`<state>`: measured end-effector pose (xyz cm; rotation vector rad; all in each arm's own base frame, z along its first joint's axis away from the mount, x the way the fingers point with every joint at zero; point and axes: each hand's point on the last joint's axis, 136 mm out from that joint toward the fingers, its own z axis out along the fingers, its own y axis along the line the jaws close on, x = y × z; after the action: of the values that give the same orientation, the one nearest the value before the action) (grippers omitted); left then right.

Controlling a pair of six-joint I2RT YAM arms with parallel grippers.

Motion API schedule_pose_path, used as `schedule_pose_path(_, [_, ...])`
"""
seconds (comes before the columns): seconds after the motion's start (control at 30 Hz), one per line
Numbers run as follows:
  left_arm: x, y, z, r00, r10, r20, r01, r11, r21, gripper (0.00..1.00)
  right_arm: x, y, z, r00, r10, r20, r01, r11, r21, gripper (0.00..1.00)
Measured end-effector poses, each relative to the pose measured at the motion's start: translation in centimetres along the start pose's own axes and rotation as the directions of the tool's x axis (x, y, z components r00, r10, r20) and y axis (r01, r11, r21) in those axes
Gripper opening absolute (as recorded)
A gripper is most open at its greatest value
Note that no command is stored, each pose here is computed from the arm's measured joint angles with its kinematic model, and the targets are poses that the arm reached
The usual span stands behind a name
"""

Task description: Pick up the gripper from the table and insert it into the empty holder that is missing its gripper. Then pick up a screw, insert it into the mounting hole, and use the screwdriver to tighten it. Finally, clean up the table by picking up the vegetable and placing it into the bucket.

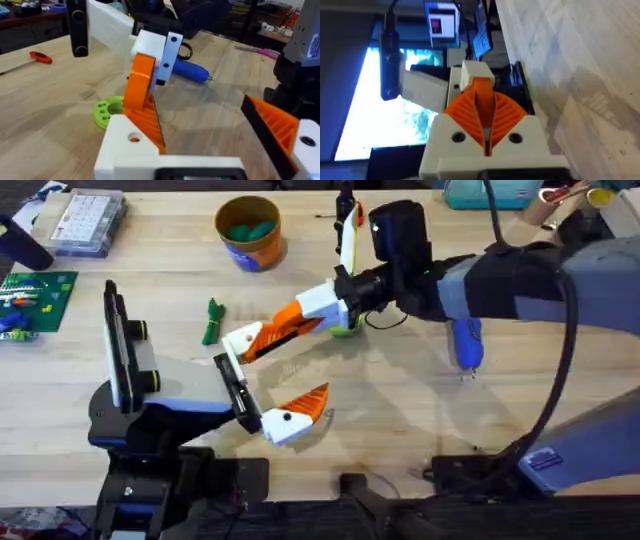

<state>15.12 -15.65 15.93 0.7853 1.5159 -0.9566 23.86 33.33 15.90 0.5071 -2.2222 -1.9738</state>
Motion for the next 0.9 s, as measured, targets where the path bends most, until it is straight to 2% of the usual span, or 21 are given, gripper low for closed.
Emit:
schedule_pose_path(0.43, [0.0, 0.9, -0.1, 0.999, -0.032, 0.004, 0.032, 0.998, -0.050, 0.988, -0.9, -0.3, 0.9, 0.999, 0.011, 0.051, -0.013, 0.999, 0.049, 0.034])
schedule_pose_path(0.7, [-0.1, 1.2, -0.1, 1.000, -0.028, 0.006, 0.028, 0.998, -0.064, 0.988, -1.3, 0.1, 1.0, 0.996, 0.022, 0.082, -0.027, 0.998, 0.064, 0.034])
schedule_pose_path(0.9, [-0.1, 1.1, -0.1, 1.000, -0.014, 0.006, 0.015, 0.998, -0.059, 0.988, -0.9, 0.6, 0.7, 0.989, 0.007, 0.149, -0.024, 0.993, 0.111, 0.034])
